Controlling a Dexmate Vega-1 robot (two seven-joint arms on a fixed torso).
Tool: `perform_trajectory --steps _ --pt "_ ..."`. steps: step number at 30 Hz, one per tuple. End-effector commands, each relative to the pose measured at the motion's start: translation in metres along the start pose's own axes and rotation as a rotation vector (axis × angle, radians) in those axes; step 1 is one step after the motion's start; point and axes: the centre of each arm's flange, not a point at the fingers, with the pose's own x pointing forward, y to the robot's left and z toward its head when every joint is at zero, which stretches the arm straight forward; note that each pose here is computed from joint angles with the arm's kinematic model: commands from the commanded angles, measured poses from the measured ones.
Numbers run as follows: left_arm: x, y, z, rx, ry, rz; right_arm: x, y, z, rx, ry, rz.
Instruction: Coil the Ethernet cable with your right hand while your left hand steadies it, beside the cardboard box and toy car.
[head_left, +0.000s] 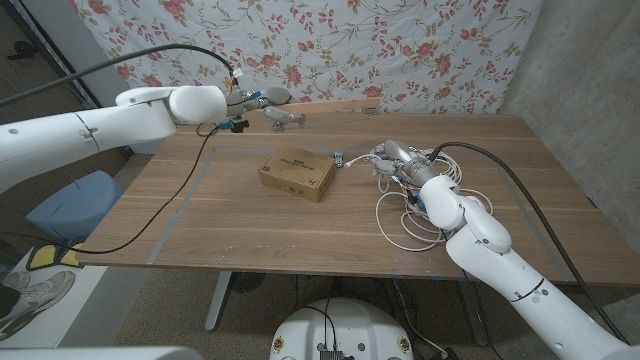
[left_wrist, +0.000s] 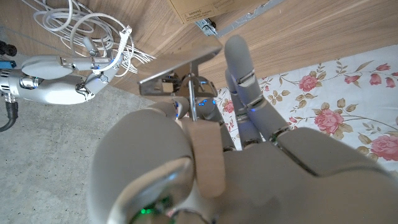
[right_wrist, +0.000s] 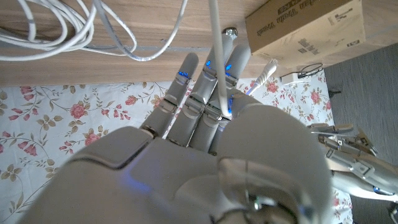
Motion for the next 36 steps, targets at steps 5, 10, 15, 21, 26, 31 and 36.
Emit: perform_trajectory --steps 5,10,15,21,26,31,36 --pt "0.018 -0.005 0.012 -0.016 -0.044 0.005 -0.002 -0.039 0.009 0.155 -0.127 -0.12" --pt "0.025 -0.008 0.014 -0.022 -0.052 -0.008 -0.001 -0.048 0.007 0.239 -0.166 -0.174" --pt "0.034 -0.013 0.019 -0.024 -0.072 -0.029 0.003 -0.059 0.005 0.336 -0.217 -0.221" --pt "0.044 -0.019 0.023 -0.026 -0.088 -0.056 0.007 -0.068 0.005 0.416 -0.262 -0.261" --pt "0.051 -0.023 0.024 -0.032 -0.097 -0.073 0.011 -0.074 0.005 0.463 -0.283 -0.286" --pt "0.057 -0.026 0.027 -0.033 -0.109 -0.088 0.017 -0.081 0.007 0.477 -0.296 -0.322" --pt "0.062 -0.029 0.028 -0.035 -0.114 -0.104 0.028 -0.09 0.01 0.5 -0.328 -0.333"
